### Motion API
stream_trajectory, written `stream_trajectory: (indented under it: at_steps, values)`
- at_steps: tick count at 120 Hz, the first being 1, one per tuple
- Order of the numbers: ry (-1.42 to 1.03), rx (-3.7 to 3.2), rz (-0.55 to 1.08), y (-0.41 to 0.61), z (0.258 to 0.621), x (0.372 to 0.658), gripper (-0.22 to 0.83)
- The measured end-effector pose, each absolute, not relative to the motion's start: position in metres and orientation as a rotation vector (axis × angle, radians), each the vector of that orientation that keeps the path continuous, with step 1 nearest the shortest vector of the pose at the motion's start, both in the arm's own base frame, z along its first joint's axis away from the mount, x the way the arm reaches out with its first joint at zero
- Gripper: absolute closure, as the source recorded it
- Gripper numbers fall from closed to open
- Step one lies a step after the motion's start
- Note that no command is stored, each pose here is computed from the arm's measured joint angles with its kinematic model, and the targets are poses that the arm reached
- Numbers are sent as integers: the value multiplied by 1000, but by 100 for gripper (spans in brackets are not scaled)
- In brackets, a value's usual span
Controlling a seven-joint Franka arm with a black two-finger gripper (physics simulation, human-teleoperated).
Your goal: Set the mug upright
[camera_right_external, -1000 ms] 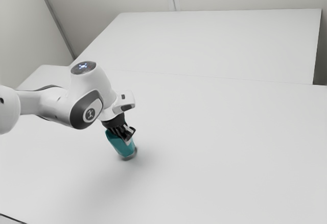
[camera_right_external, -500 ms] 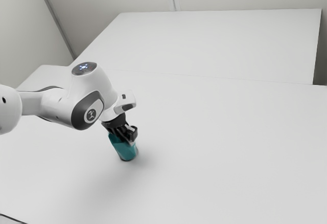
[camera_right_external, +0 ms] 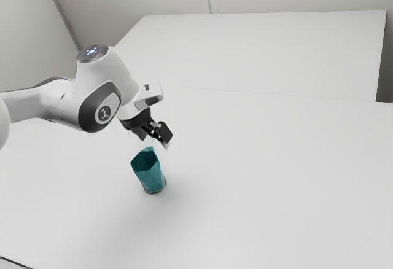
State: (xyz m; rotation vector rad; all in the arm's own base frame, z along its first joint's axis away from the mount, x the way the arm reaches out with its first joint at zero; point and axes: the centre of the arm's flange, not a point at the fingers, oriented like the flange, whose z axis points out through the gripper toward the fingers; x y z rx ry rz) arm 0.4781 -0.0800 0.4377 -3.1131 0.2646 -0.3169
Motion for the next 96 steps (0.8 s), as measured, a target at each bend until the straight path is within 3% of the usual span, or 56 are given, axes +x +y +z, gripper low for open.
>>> stream_trajectory:
  at_steps: [41, 96]
  values:
    - [252, -3145, -203, -85, 534, 536, 3]
    - [224, -3148, -52, -71, 619, 545, 2]
